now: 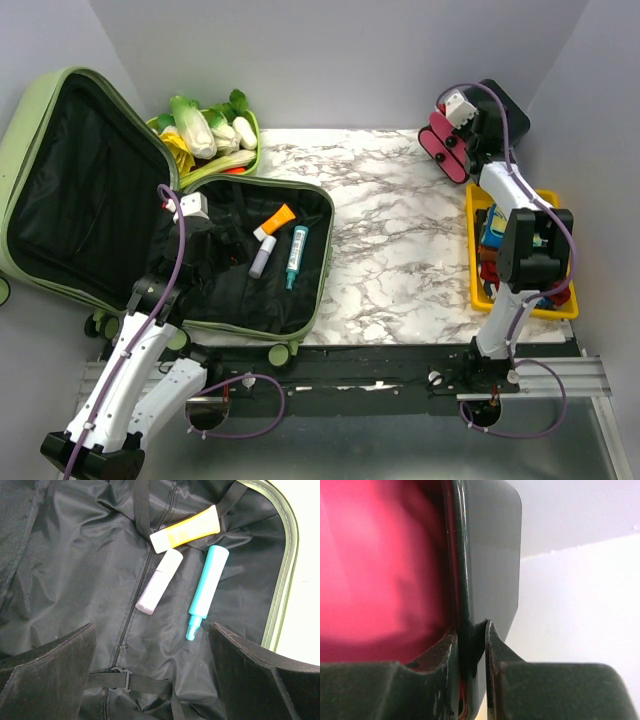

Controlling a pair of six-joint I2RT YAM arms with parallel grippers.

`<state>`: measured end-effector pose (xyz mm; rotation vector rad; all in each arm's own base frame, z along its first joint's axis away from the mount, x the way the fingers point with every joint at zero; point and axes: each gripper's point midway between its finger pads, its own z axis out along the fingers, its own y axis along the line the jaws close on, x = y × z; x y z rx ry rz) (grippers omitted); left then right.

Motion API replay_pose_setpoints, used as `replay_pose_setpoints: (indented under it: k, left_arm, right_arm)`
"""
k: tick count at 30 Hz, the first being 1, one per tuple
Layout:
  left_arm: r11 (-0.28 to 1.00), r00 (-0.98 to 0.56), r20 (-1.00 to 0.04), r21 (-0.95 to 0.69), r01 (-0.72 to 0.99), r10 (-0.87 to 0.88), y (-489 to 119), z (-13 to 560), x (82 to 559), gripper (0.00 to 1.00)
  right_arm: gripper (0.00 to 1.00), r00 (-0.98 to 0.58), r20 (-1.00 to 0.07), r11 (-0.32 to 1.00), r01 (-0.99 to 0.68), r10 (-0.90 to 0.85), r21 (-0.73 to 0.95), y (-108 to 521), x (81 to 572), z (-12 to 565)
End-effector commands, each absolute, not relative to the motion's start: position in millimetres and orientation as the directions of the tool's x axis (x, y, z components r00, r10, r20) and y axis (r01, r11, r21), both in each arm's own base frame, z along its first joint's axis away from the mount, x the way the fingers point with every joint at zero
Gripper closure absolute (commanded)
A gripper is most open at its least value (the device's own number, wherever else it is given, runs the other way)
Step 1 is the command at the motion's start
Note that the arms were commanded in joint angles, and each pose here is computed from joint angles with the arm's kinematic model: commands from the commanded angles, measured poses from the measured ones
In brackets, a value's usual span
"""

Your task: Open, take out, and arrange the luggage

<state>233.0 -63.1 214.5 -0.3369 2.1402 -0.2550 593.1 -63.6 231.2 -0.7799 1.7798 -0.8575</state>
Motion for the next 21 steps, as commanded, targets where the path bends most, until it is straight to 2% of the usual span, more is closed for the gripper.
replay_pose_setpoints:
  k: [1,3,9,16,21]
  left_arm:
    - [0.937,-0.508,-0.788,-0.314,-0.153,-0.347,-60.5,220.7,237.2,0.01]
    - [0.936,-0.51,-0.787,-0.315,-0.153,-0.348,-61.2,220.3,238.1,0.01]
    - [0.938,-0.518,-0.783,-0.316,-0.145,-0.344,-62.9,218.1,237.7,0.01]
    - [0.935,-0.513,-0.785,-0.331,-0.128,-0.348,-65.5,220.2,236.2,0.01]
    - [0.932,-0.511,-0.785,-0.344,-0.11,-0.35,-68.6,222.1,234.8,0.01]
  right_arm:
    - [0.88,-0.276,-0.639,0.695,-0.226,-0.718,-0.683,-22.2,571.2,202.3]
    - [0.91,-0.248,-0.662,0.707,-0.25,-0.707,-0.662,-11.0,562.6,202.9]
    - [0.99,-0.257,-0.628,0.678,-0.307,-0.735,-0.668,19.1,533.8,182.9]
    - [0.99,-0.233,-0.651,0.682,-0.397,-0.722,-0.615,88.0,482.1,177.1]
    - [0.96,-0.366,-0.599,0.702,-0.385,-0.713,-0.6,107.8,435.7,153.8]
